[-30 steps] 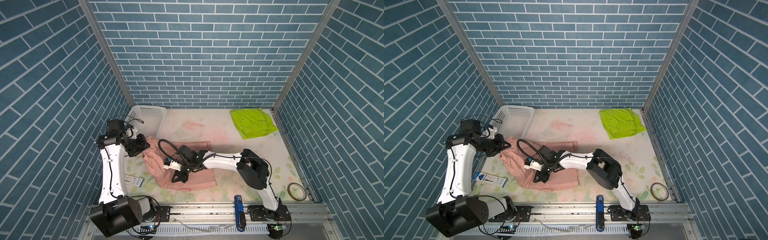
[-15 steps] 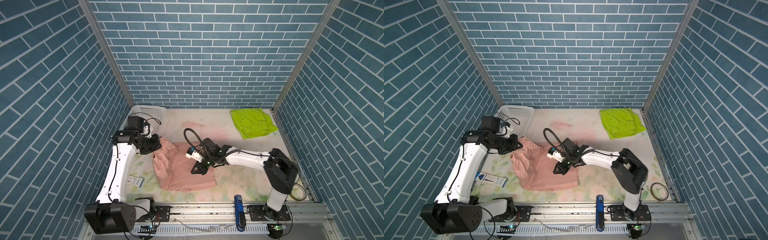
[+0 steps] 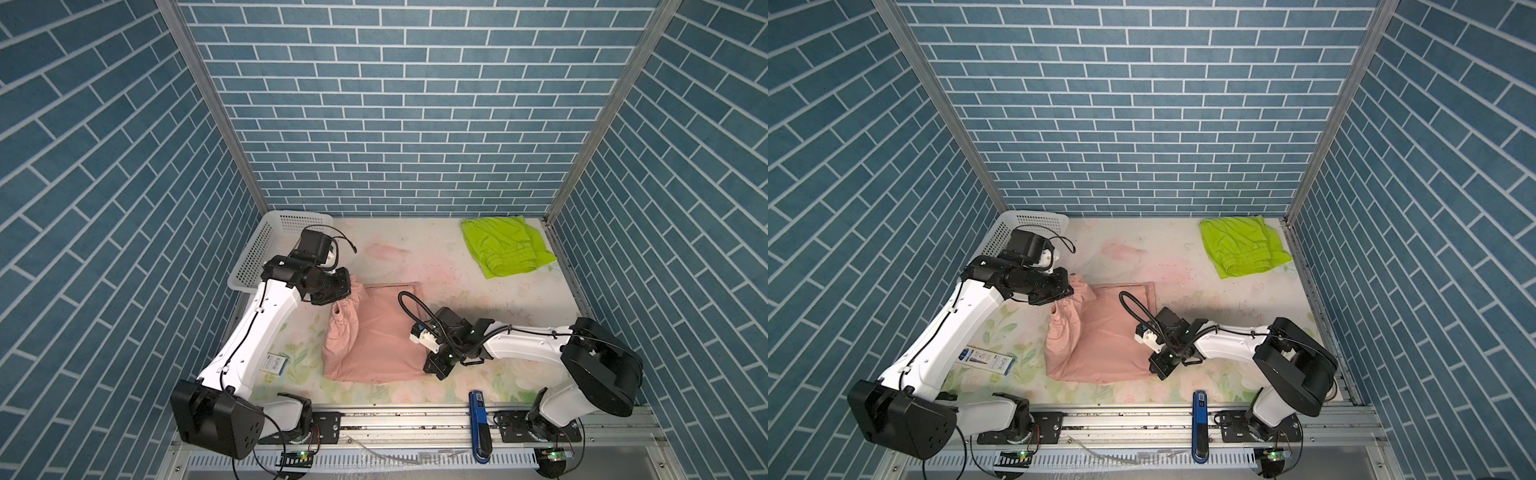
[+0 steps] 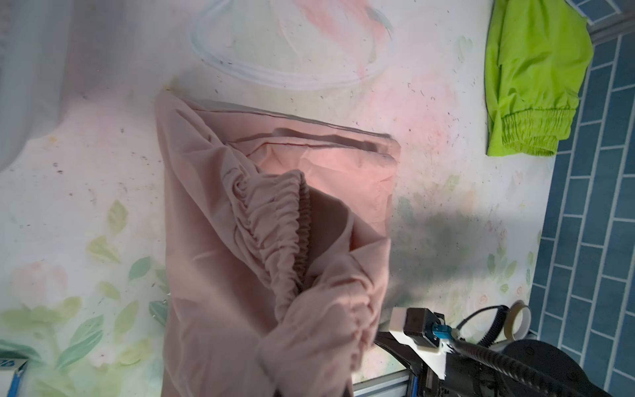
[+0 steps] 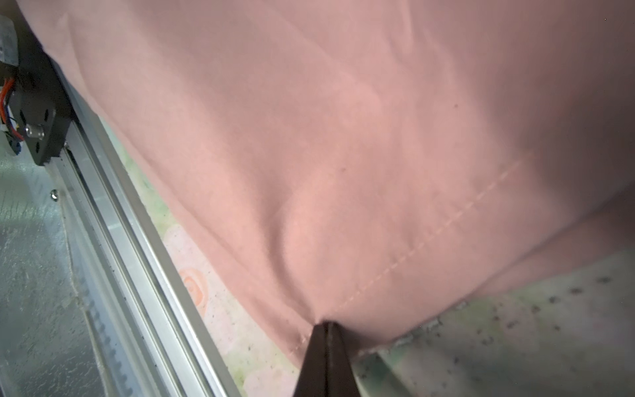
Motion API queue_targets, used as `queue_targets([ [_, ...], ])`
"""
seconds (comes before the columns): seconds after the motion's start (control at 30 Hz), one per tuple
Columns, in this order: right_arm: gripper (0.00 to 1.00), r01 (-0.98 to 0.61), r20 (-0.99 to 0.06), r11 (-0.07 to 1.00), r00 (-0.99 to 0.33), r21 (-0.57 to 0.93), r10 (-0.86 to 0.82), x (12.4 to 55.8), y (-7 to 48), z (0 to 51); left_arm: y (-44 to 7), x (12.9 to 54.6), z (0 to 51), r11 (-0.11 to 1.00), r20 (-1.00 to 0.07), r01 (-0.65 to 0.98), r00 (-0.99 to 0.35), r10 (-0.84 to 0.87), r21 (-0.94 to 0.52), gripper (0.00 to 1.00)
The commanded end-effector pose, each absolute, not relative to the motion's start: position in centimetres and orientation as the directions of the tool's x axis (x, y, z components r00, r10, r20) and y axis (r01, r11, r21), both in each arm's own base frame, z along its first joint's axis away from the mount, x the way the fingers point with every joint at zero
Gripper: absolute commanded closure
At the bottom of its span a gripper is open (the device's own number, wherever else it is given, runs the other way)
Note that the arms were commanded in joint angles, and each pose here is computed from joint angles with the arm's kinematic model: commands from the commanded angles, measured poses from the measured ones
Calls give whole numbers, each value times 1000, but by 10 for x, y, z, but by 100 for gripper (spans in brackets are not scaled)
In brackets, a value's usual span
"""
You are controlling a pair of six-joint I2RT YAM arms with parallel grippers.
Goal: Fold and stack the shorts
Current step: 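Press the folded pink shorts with the left gripper while the right gripper holds the fold, then release the fold and move the right gripper to the lime-green shorts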
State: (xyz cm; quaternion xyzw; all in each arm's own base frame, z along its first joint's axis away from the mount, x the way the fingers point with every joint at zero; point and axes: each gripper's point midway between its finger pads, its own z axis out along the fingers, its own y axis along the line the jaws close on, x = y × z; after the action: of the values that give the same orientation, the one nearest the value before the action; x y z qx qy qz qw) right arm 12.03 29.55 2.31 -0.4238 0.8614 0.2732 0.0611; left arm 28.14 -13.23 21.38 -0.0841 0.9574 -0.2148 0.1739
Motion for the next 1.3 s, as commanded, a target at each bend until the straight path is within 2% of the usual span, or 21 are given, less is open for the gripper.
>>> queue_targets([
  [0.0,100,-747,-339,522,-657,412,-674,123,295,15,-147,295,209,882,-326,-120,-900,-290,-455,100],
  [0.17,100,-757,-350,515,-647,402,-678,124,294,14,-181,292,189,873,-315,-104,-907,-280,-476,100],
  [0.33,100,-767,-367,508,-637,392,-678,125,294,14,-205,278,169,902,-301,-68,-930,-212,-426,100],
  [0.43,97,-772,-382,501,-631,391,-675,127,297,17,-239,275,160,883,-308,4,-938,-160,-469,78],
  [0.47,93,-773,-386,504,-631,385,-672,128,296,18,-249,274,155,881,-302,25,-944,-136,-473,61],
  [0.57,82,-775,-407,515,-631,366,-660,129,291,30,-269,271,147,884,-297,71,-952,-79,-461,37],
  [0.6,80,-776,-415,518,-631,361,-656,128,288,35,-273,271,146,884,-301,84,-951,-66,-461,4],
  [0.63,78,-778,-430,521,-628,351,-649,129,284,42,-276,272,149,879,-306,94,-950,-61,-467,1],
  [0.83,71,-786,-545,534,-607,310,-578,131,269,102,-277,287,208,877,-441,225,-897,16,-425,0],
  [1.0,70,-814,-621,466,-572,347,-536,143,304,135,-224,287,232,919,-502,188,-865,-13,-347,0],
  [1.17,70,-811,-609,427,-584,400,-537,164,354,125,-151,284,208,927,-492,29,-854,-171,-373,0],
  [1.27,78,-793,-541,456,-610,404,-580,172,365,95,-131,280,198,924,-522,1,-825,-215,-382,0],
])
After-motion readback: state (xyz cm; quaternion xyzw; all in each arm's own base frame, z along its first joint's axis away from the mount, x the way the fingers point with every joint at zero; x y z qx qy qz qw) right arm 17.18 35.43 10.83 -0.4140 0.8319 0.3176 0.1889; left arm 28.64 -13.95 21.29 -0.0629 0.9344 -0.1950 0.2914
